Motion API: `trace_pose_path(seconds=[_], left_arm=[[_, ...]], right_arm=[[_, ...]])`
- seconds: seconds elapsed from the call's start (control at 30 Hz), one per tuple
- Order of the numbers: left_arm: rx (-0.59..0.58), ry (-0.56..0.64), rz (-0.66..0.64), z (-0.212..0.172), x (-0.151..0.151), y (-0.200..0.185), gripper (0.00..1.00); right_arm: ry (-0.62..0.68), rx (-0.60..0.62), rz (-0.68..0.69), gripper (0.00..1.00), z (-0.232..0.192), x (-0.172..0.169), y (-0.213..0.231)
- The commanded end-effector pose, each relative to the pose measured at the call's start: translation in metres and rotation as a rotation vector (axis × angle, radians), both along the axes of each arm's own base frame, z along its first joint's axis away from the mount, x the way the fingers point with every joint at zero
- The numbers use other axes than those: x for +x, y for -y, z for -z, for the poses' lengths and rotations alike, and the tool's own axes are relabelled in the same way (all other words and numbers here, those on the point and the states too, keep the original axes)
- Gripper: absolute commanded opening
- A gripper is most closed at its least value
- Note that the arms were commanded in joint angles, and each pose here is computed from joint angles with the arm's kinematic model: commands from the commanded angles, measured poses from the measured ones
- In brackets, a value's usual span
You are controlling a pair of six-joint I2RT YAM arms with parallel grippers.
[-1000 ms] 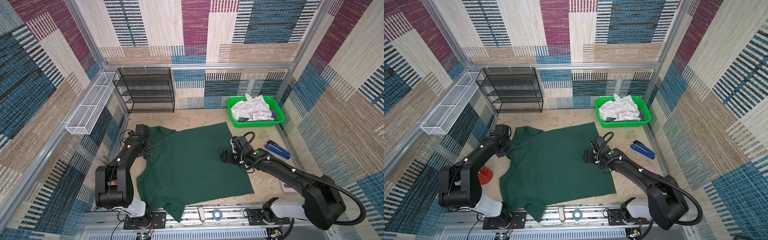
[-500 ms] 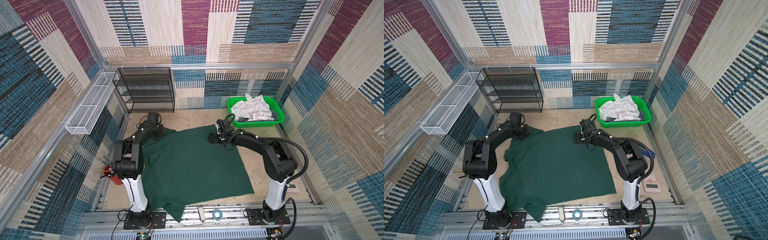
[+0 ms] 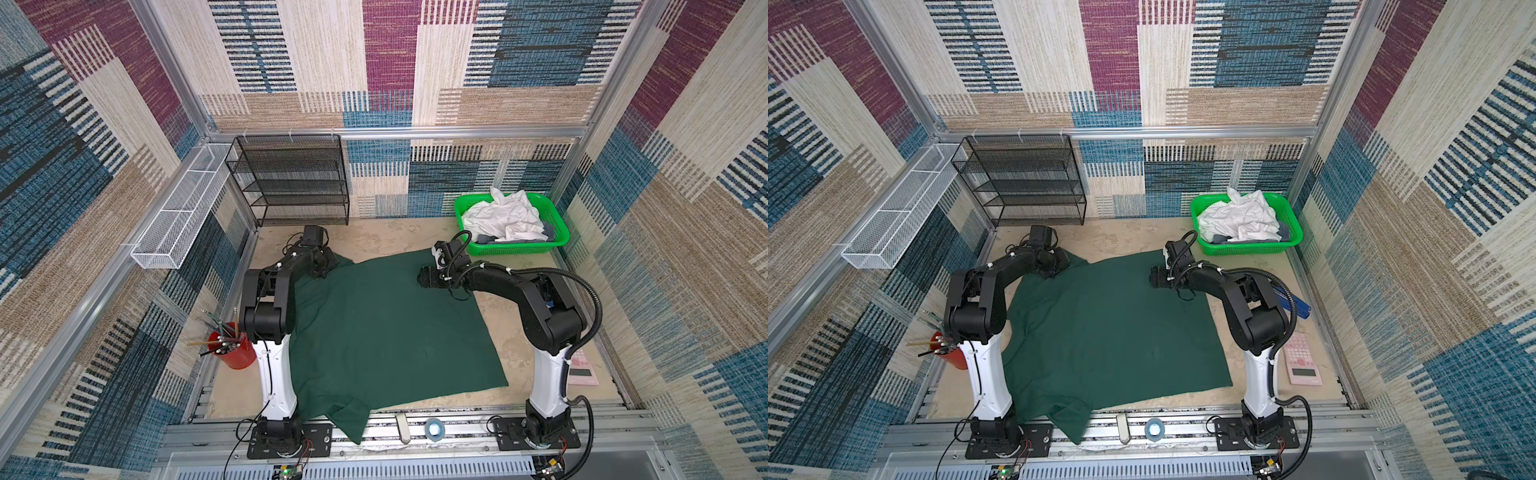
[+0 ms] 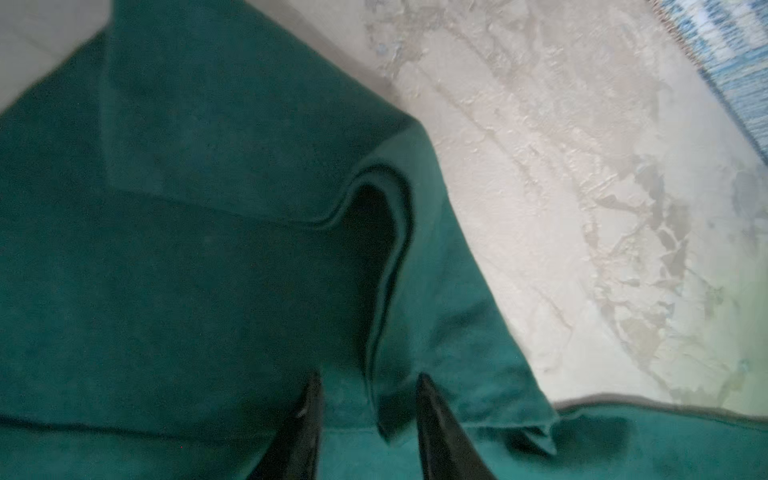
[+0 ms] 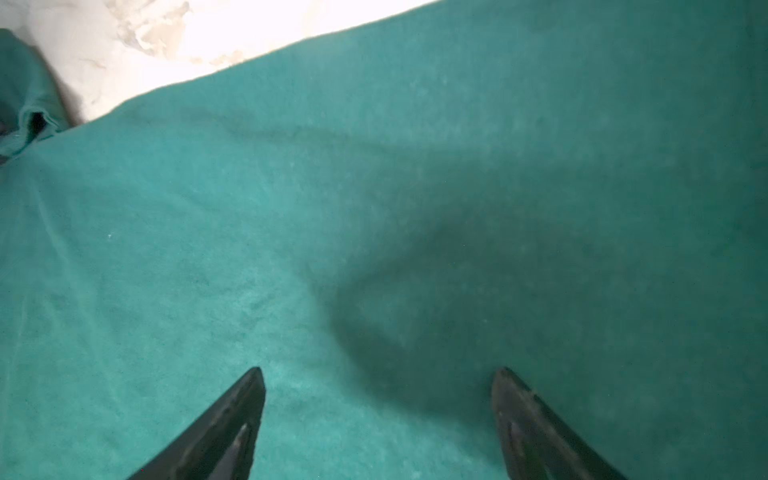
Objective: Fold and stack the t-shirts
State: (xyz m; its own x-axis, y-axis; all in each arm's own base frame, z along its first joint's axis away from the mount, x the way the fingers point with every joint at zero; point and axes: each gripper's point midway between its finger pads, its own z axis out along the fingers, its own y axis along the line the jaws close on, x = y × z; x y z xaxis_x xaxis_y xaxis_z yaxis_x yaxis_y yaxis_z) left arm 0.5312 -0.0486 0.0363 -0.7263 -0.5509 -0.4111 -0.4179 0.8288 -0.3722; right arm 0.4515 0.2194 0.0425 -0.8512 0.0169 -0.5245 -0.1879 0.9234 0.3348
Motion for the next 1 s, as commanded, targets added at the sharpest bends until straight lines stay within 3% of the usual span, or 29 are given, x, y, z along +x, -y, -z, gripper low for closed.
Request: trace_pose_path(seconds=[0.0, 0.33, 0.6, 0.77, 0.97], left_arm=[[-0.044, 0.064, 0.011, -0.007, 0.013, 0.013, 0.34], [-0.171, 0.277, 0.130, -0.033, 0.069, 0.060, 0.27], [-0.205, 0.517, 0.335, -0.088, 0.099, 0.119, 0.32], [-0.168, 0.478, 0.289, -0.086, 0.070, 0.106, 0.32], [-0.031, 0.243, 0.128, -0.046, 0.006, 0.038, 0.32]], right_arm=[[-0.018, 0.009, -0.011, 0.87, 0.004, -0.006, -0.001], [-0.054, 0.004, -0.005, 0.87, 0.017, -0.020, 0.004], [-0.076, 0.013, -0.008, 0.87, 0.022, -0.027, 0.004], [-0.066, 0.022, -0.005, 0.86, 0.018, -0.030, 0.005], [-0.085, 0.020, -0.008, 0.86, 0.020, -0.038, 0.007]])
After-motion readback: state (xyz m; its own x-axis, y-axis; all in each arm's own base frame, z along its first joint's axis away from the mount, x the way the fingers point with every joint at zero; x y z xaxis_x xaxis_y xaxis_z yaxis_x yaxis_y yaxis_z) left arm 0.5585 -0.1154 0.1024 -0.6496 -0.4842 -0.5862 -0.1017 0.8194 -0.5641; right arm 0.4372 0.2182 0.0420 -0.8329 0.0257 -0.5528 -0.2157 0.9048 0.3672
